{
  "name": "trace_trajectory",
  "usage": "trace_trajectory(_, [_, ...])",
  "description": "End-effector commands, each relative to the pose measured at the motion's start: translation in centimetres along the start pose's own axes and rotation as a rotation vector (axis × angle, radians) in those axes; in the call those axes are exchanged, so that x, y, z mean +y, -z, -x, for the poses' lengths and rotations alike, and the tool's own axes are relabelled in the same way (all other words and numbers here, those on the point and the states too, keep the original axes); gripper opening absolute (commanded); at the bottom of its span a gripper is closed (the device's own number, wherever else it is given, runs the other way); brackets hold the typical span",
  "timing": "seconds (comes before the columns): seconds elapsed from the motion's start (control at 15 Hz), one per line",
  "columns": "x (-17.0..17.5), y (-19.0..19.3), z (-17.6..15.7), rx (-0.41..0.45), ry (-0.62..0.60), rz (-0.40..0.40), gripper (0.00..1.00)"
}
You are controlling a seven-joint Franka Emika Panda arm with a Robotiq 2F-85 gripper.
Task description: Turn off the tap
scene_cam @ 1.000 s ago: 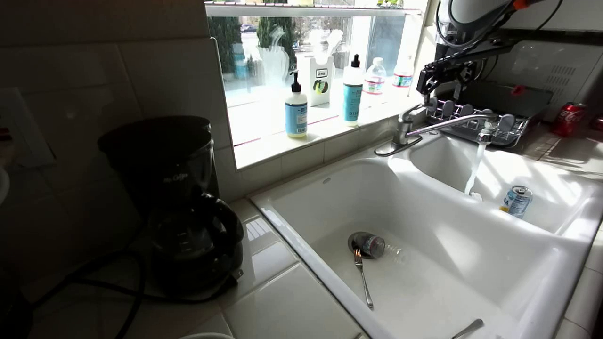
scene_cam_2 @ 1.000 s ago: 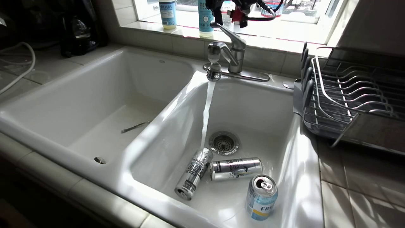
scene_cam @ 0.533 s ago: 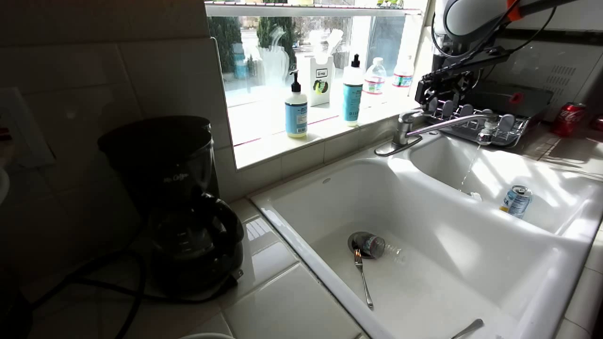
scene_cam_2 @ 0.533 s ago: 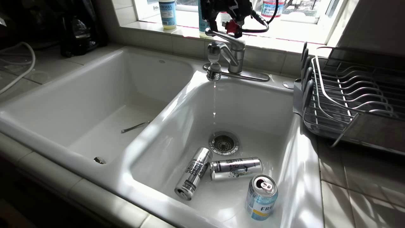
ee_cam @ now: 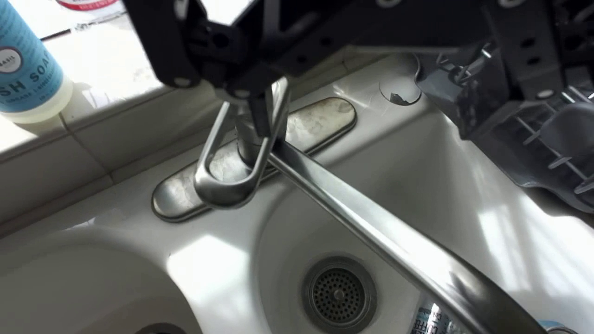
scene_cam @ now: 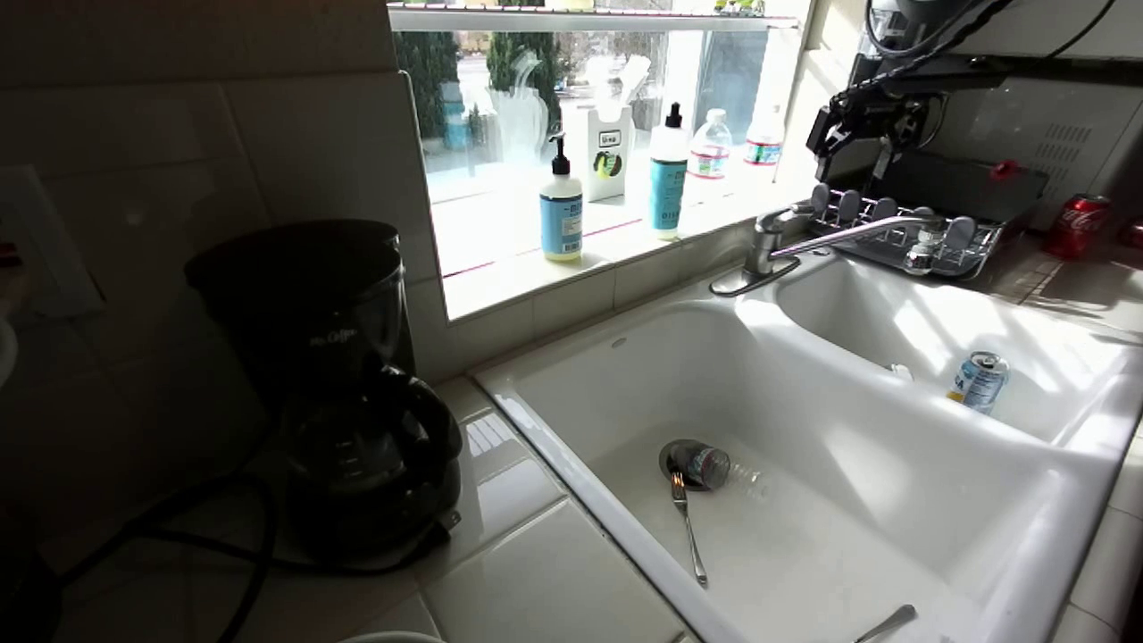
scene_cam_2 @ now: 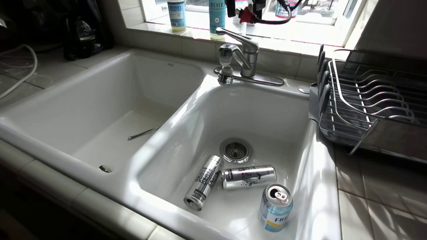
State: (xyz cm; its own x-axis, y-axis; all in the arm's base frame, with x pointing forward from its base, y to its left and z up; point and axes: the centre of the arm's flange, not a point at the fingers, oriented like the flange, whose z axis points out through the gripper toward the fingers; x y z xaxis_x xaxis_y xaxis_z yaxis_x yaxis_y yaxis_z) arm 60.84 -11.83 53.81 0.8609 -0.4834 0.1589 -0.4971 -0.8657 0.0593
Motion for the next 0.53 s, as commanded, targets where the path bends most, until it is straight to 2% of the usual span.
trace_trajectory(0.0, [3.5, 3.6, 2.8, 0.002, 0.002, -0.118, 1.00])
trace_trajectory(0.13, [5.7, 5.7, 4.4, -0.077, 0.113, -0.151, 1.00])
trace_trajectory(0.27, [8.0, 6.5, 6.5, -0.126, 0.219, -0.150, 1.00])
trace_trajectory(0.47, [10.3, 6.8, 10.4, -0.157, 0.395, -0.118, 1.00])
